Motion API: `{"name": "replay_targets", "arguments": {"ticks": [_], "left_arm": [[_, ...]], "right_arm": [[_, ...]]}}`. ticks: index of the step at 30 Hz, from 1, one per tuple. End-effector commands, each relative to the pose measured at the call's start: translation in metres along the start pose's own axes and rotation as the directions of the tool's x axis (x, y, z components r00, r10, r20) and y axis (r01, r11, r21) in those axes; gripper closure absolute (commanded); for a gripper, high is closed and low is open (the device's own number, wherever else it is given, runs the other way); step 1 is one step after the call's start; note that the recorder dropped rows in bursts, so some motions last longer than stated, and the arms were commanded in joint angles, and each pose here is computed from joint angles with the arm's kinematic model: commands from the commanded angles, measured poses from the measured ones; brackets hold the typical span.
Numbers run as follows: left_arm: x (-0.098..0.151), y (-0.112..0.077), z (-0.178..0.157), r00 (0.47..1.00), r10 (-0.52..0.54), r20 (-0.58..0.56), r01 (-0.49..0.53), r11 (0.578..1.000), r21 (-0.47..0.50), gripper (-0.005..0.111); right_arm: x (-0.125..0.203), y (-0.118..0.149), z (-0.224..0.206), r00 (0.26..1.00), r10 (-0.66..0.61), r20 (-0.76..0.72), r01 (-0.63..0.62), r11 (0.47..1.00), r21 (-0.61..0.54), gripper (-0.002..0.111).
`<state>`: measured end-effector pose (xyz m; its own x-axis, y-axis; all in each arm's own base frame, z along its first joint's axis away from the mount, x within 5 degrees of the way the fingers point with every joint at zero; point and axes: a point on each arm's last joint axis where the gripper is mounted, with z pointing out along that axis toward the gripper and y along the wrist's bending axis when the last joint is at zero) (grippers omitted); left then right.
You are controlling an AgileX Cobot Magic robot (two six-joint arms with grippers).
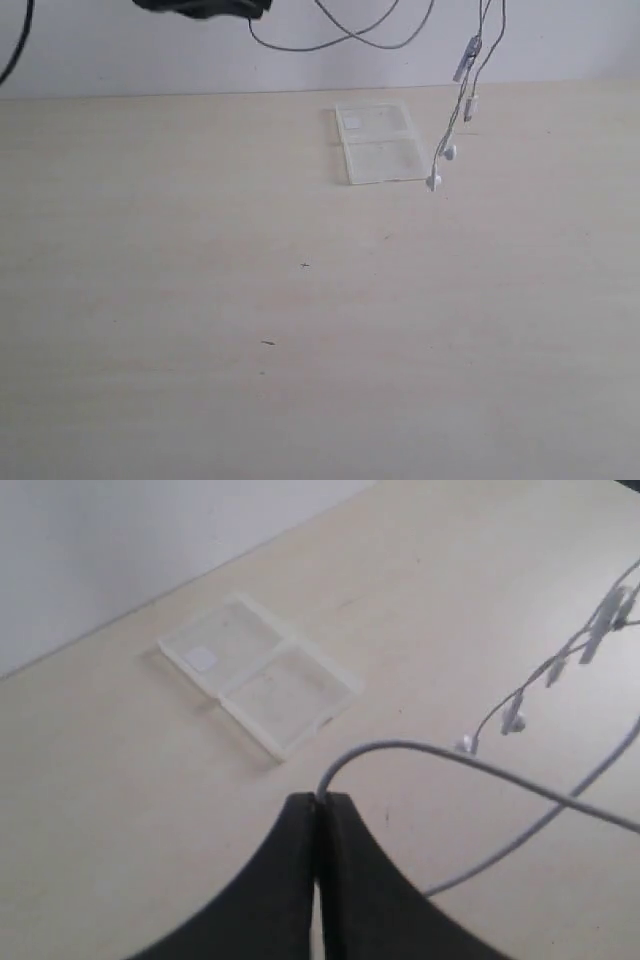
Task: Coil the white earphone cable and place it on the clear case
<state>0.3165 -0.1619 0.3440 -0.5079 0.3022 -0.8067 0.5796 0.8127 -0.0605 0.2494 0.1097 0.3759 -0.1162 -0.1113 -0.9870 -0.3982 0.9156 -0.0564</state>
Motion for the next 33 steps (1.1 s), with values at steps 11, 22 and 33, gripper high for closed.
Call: {"name": "replay_targets", "arguments": {"ticks": [11,22,33], "left_arm": [[0.045,-0.003,0.068,0.992,-0.064,-0.106,0.069,0.997,0.044,0.107],[0.053,-0.053,0.076,0.983,0.094,-0.159,-0.065,0.982,0.179,0.053],[0.069,-0.050,0.076,0.981,0.138,-0.140,-0.116,0.981,0.157,0.039]], "right_arm": [[-0.002,0.001,0.001,0.999,-0.037,0.012,0.037,0.999,-0.005,0.108],[0.007,0.001,0.013,0.998,-0.050,-0.029,0.050,0.999,-0.010,0.108],[0.005,0.000,0.013,0.997,-0.076,-0.034,0.076,0.997,0.002,0.108]]}}
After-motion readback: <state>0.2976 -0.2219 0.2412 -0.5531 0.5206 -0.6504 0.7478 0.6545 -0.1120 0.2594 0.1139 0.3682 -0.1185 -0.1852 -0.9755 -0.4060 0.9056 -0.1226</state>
